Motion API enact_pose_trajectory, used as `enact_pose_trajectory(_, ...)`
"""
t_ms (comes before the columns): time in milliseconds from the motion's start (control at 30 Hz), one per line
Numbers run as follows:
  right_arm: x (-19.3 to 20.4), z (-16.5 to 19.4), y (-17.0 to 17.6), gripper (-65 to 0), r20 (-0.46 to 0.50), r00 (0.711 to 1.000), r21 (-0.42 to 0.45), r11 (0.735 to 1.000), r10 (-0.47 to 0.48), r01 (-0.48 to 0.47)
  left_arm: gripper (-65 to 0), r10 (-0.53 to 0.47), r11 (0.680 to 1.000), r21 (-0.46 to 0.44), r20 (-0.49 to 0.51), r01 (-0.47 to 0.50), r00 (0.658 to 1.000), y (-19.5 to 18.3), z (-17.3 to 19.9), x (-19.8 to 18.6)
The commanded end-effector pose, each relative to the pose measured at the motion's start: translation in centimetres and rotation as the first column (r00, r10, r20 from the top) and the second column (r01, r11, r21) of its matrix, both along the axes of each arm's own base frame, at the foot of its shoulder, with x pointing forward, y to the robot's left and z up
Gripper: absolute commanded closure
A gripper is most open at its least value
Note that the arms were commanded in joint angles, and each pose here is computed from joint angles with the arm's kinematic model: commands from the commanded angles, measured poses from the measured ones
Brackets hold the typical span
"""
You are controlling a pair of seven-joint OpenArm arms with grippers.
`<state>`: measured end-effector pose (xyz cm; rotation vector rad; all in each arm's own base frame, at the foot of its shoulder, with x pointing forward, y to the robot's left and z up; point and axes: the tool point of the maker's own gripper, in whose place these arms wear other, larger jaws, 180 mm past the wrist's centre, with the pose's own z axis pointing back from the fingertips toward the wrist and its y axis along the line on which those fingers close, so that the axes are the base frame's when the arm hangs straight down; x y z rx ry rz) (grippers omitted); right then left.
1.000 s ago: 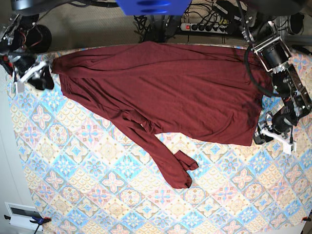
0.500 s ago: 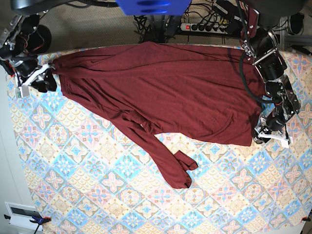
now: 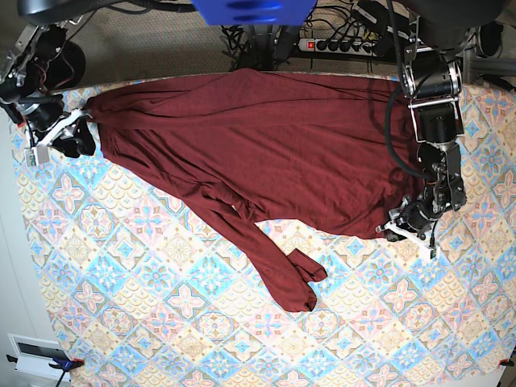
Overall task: Layout the t-shirt on the table in an organized manner, then fold the t-shirt properly
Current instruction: 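Release the left gripper and move it along the shirt side to the hem, then move the right gripper along the shirt side and grasp the hem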
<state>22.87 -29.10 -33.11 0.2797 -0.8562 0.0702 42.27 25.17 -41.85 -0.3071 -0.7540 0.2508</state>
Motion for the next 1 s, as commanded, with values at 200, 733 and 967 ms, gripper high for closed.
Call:
enact_pose_trajectory(200, 4.2, 1.1, 3.7, -23.5, 0.025, 0.980, -0.093, 0.977, 0.196, -0.192, -0.5, 0.089, 0.996, 0.020, 0.147, -0.093, 0.985, 3.9, 5.0, 0.6)
enact_pose_trajectory(733, 13.2, 1.5, 10.3, -23.6, -0.010, 0.891, -0.390, 0.819, 0.454, -0.421, 0.0, 0.189, 0.975, 0.061, 0.268, -0.213, 0.945, 10.1, 12.6, -1.5)
enact_pose_trajectory(967, 13.6, -3.5, 12.2, -23.5, -0.091, 0.865, -0.279, 0.821, 0.494, -0.498, 0.0, 0.188, 0.975, 0.066, 0.251, -0.210, 0.950, 10.0, 11.9, -2.1)
